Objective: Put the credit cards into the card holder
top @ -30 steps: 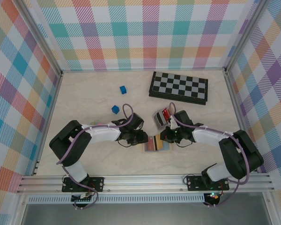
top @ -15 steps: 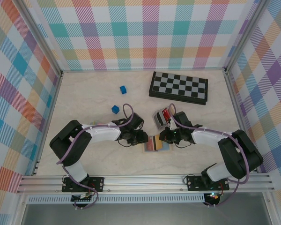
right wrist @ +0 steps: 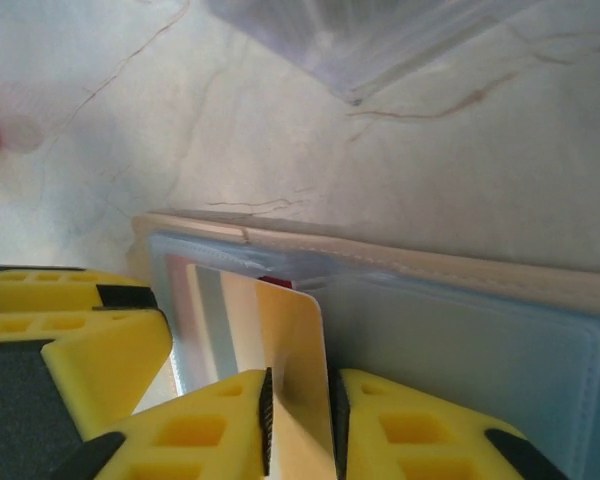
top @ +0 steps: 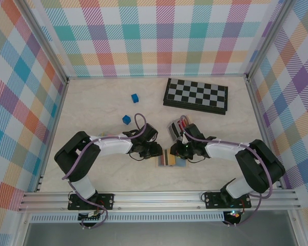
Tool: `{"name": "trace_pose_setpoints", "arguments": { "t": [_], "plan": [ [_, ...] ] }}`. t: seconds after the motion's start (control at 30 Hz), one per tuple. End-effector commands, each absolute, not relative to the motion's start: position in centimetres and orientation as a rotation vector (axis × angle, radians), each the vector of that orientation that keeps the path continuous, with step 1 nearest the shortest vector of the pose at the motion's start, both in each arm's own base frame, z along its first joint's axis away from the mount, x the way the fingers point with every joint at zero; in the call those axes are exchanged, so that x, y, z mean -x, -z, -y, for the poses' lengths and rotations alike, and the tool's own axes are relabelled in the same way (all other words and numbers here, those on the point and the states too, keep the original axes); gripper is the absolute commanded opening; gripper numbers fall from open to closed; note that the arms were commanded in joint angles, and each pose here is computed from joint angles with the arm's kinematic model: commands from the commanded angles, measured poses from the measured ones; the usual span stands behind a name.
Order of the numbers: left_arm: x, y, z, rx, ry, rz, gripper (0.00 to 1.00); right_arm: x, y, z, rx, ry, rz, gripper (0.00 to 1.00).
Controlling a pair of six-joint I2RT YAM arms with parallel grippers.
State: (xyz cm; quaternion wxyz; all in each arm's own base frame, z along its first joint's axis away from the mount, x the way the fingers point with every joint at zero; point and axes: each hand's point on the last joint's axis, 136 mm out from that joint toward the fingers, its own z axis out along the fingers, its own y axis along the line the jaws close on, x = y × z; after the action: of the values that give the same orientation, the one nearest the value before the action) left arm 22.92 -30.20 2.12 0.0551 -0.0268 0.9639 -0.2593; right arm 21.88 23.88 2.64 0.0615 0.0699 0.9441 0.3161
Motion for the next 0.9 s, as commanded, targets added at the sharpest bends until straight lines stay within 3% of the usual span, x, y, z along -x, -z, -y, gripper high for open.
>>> {"name": "trace_pose_setpoints", "arguments": {
  "t": [0.0,0.13,0.43,0.63,0.87],
  "plan": [
    [-21.6,-0.5,30.3,0.077,0.775,-2.972,0.35,-21.3,-3.3,-22.8,-0.192,-0.858,-2.879,0.31],
    [-21.6,-0.3,30.4,0.073,0.780,-2.975,0.35,-20.5,-3.7,-23.0,-0.148,-0.883,-2.909,0.34],
    [-21.6,-0.2,30.7,0.071,0.797,-2.978,0.33,-20.7,-3.0,-24.8,-0.115,-0.969,-2.955,0.20],
    [-21.6,-0.2,30.5,0.075,0.784,-2.978,0.33,-21.0,-3.8,-24.2,-0.104,-0.893,-2.942,0.21],
    [-21.7,-0.5,30.5,0.077,0.781,-2.975,0.33,-20.8,-3.6,-21.7,-0.123,-0.708,-2.958,0.29]
  ]
}}
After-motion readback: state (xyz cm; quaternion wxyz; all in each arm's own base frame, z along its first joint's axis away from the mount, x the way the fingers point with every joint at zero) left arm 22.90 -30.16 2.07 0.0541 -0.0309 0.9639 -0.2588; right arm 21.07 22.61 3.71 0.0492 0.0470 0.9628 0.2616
